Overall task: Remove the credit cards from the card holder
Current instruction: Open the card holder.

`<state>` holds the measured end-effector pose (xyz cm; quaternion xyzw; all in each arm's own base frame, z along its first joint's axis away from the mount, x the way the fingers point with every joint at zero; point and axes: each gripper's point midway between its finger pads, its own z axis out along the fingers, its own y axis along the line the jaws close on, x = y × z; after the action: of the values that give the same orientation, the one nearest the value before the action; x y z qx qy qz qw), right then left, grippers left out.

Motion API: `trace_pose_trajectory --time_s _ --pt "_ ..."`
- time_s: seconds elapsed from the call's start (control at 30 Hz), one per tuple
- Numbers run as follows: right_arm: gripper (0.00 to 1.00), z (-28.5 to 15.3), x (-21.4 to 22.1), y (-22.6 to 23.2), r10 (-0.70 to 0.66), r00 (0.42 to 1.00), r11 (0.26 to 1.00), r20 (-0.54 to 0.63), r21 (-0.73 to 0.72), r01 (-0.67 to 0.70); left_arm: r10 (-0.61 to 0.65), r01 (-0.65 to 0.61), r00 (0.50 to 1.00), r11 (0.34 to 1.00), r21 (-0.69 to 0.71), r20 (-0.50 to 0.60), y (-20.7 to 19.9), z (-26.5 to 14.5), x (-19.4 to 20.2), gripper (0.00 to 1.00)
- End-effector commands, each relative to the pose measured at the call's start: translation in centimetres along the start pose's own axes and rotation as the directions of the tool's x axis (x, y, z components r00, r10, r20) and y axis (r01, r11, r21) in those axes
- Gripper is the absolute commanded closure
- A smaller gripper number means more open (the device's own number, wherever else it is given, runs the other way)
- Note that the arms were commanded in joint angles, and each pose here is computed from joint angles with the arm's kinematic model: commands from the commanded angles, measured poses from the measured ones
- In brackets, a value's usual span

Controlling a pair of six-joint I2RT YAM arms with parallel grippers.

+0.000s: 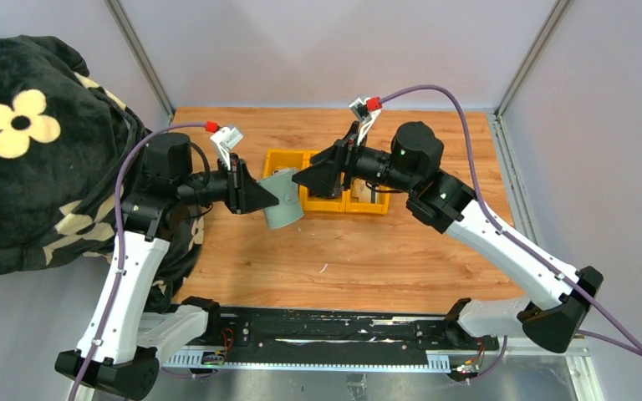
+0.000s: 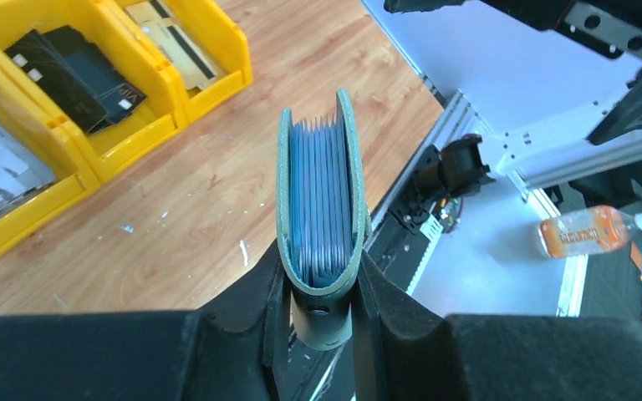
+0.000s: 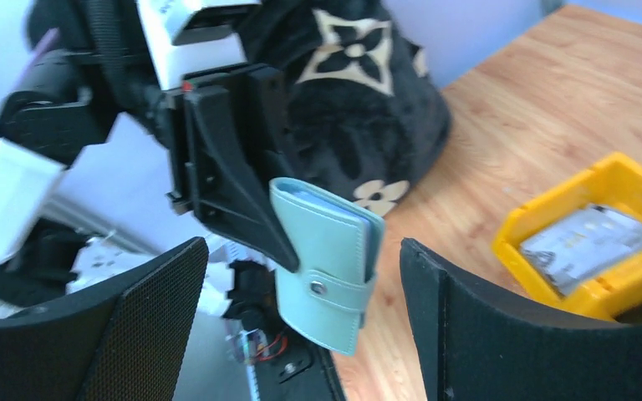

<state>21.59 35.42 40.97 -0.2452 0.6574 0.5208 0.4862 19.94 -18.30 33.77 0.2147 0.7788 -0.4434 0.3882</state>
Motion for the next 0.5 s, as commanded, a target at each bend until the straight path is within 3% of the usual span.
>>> trace_pose_trajectory --time_s 0.0,0.17,0.27,0.37,0.47 --pt "0.12 -1.0 1.6 3.8 0.066 0.98 0.968 -0.185 -0.228 -0.108 0.087 -0.089 0.996 0.988 0.13 0.017 -3.3 -1.4 0.2 0.93" --pt "0.11 0.1 3.0 4.2 0.078 0.959 0.94 -0.271 -0.3 -0.161 0.083 -0.084 0.996 0.979 0.187 0.011 -4.8 -2.0 0.3 0.93" --pt "0.11 0.8 3.8 3.7 0.092 0.95 0.936 -0.298 -0.3 -0.184 0.042 -0.036 0.999 0.969 0.244 -0.019 -5.8 -2.2 0.4 0.94" --pt "0.11 1.4 4.2 3.3 0.11 0.939 0.935 -0.327 -0.285 -0.209 0.067 -0.066 0.998 0.966 0.25 0.003 -6.6 -2.8 0.1 0.94" --pt "0.16 1.7 4.0 3.6 0.128 0.935 0.924 -0.33 -0.302 -0.233 0.077 -0.08 0.997 0.968 0.239 0.02 -7.0 -3.3 0.2 0.93"
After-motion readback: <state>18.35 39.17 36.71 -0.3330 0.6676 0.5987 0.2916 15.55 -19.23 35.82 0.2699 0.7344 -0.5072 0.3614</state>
